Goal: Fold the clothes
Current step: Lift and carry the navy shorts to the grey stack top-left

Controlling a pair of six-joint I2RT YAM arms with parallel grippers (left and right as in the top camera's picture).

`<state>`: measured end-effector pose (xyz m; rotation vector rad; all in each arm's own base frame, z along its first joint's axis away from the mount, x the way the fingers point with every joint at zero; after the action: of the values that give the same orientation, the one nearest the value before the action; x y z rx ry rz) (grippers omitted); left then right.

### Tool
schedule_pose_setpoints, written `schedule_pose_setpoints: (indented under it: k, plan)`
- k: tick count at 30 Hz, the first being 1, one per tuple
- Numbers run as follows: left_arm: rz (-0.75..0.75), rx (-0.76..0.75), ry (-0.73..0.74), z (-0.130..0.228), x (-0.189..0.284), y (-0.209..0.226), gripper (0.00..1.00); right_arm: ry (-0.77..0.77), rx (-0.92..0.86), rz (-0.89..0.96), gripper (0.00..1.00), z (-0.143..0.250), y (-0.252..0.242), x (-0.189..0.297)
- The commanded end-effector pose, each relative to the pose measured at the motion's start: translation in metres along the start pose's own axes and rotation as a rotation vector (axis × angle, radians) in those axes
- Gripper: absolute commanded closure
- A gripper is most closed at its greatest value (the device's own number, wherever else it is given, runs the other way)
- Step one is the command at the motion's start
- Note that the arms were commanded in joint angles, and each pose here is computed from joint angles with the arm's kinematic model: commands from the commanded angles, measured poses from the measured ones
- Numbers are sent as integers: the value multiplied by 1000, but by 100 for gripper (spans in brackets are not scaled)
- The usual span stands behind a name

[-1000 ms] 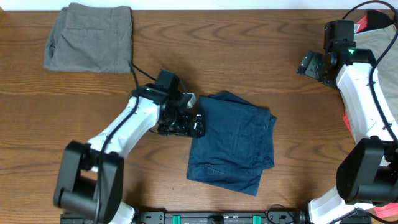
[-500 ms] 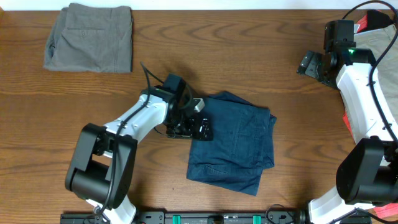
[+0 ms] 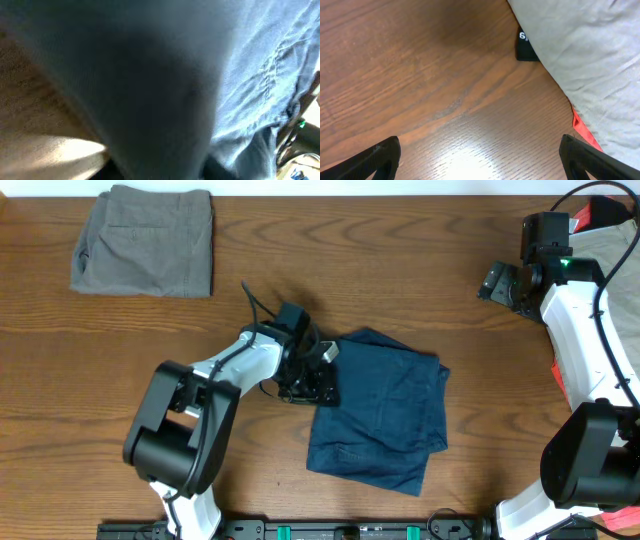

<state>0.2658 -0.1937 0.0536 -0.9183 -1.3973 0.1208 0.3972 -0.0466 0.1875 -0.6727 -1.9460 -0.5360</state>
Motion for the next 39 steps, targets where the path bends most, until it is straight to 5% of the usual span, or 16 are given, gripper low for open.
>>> schedule_pose_setpoints:
  k: [1,5,18,39]
  plan:
    - [-20,3,27,6,-8,5,77,-25,16,-6,1,-2,1,9]
    - [-86,42,23,0,-3,11,94,-26,15,-6,1,-2,1,9]
    - [-626,67,-67,-56,98,51,94,-26,16,-6,1,-2,1,9]
    - [-1101,-101,-339,-102,276,123,94,-26,15,-6,1,-2,1,9]
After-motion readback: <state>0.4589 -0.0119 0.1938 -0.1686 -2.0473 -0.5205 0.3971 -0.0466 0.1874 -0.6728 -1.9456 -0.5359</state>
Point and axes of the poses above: each gripper's point midway between its finger pads, its own x axis back along the fingers, its own y axis along the line the jaws close on, z = x × y, the point moved 6 cm from there along x, back along the fingers, and after that the axes turned 13 degrees about -x, right-handed, at the moved point
